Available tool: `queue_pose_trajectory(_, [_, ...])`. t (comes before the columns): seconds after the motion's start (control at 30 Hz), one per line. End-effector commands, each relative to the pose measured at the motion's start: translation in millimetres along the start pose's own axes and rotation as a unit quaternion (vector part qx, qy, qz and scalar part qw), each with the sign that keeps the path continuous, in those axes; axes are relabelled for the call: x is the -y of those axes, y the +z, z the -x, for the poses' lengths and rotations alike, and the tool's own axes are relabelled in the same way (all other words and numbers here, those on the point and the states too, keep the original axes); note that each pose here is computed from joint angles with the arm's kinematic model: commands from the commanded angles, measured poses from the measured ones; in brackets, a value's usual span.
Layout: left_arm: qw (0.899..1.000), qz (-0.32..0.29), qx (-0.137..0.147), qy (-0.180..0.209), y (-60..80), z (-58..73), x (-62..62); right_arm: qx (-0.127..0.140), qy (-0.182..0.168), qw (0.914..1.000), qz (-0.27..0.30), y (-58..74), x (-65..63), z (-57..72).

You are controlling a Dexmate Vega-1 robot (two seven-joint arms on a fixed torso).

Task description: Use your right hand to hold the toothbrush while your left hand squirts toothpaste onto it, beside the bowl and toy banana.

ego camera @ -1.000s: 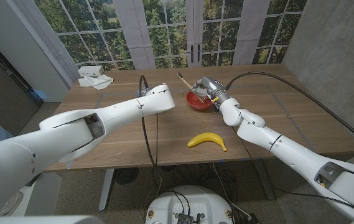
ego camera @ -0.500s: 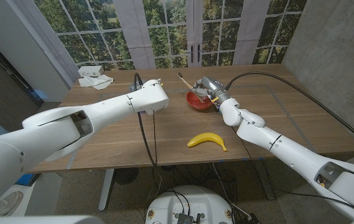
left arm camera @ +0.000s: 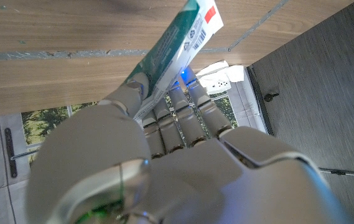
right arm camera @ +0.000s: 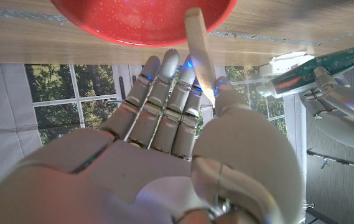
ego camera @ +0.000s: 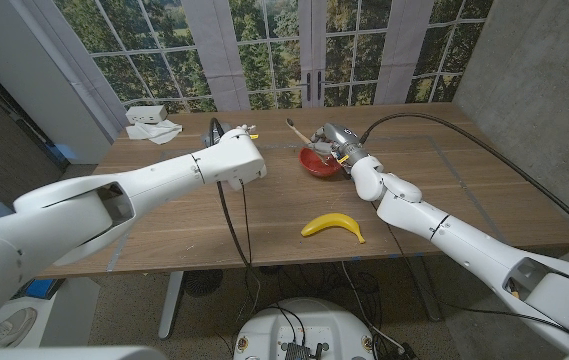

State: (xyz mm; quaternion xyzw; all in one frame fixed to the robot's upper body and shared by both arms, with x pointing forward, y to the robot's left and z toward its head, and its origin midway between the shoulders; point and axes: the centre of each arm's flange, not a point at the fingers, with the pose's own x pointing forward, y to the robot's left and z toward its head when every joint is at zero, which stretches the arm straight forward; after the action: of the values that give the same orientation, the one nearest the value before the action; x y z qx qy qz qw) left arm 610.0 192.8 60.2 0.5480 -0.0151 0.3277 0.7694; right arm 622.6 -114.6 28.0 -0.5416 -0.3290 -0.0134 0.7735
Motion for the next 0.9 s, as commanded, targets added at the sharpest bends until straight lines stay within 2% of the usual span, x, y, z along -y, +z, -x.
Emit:
queue_pose_trajectory(0.03, [1.000,-0.001,0.013,0.015,-8.4,3.7,-8.5,-0.020,0.002,0.9993,0.033,4.1,2.3,-1.0])
queue_pose_trajectory(0.33, [1.000,0.002,0.023,0.012,-12.2,5.3,-16.5,-0.024,-0.002,0.9981,0.057,9.2,3.5,-2.2])
queue_pose_trajectory(0.57, [0.999,0.029,0.033,-0.021,-17.0,4.7,-26.6,-0.021,-0.011,0.9967,0.077,15.3,-0.6,-2.0])
queue_pose_trajectory(0.9, [0.991,0.094,0.053,-0.081,-26.2,2.7,-37.1,-0.006,-0.014,0.9961,0.087,22.0,-9.8,-3.2])
